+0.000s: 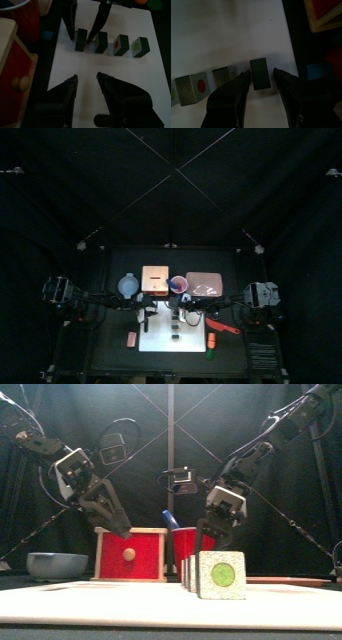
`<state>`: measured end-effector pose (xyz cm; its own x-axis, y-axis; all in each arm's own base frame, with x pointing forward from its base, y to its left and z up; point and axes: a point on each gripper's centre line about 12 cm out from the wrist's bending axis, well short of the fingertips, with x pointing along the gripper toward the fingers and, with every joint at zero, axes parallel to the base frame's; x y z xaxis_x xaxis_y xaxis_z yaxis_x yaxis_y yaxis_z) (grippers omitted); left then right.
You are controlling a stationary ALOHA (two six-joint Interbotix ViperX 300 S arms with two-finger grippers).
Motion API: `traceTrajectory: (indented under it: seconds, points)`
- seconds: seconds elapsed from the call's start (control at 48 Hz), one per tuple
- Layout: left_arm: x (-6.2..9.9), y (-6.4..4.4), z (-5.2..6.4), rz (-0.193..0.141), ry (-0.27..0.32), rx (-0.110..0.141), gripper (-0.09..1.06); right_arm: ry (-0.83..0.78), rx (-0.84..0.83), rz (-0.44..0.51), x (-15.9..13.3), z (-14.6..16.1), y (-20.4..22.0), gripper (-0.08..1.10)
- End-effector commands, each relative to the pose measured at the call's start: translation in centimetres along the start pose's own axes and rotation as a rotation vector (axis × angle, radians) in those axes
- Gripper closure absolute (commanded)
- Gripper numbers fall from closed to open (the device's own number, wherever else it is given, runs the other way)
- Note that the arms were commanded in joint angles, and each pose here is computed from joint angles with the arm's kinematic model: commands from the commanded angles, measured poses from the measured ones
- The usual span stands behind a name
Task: Place sushi on board then cut the sushi with the knife then place the pieces on the plate
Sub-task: Place the 4 sushi pieces on the plate
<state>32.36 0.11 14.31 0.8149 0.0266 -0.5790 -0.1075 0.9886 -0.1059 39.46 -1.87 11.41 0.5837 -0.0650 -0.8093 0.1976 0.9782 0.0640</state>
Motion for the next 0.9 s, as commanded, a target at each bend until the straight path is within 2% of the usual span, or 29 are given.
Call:
traceTrajectory:
  seconds: [0.021, 0.167, 0.375, 0.562, 0.708, 0.896]
  points:
    - [-0.1, 0.0, 0.7, -0.001, -0.025, 0.001, 0.20, -0.066, 0.003, 0.012, -1.6, 1.9, 0.3, 0.39]
    - [-0.1, 0.1, 0.7, 0.001, -0.026, -0.003, 0.20, -0.071, 0.029, 0.009, -3.2, 1.6, -0.1, 0.51]
    - [-0.1, 0.1, 0.6, 0.001, -0.023, -0.003, 0.20, -0.108, 0.111, -0.011, -7.9, 0.6, -2.1, 0.51]
    - [-0.1, 0.1, 0.7, 0.001, -0.025, 0.000, 0.20, -0.106, 0.202, -0.094, -11.0, -1.2, -6.2, 0.51]
    - [0.0, 0.1, 0.6, 0.002, -0.023, -0.001, 0.20, -0.111, 0.308, -0.161, -11.4, -2.0, -9.7, 0.51]
    - [0.0, 0.2, 0.6, 0.005, -0.024, -0.006, 0.20, -0.072, 0.426, -0.229, -9.7, -3.2, -13.8, 0.50]
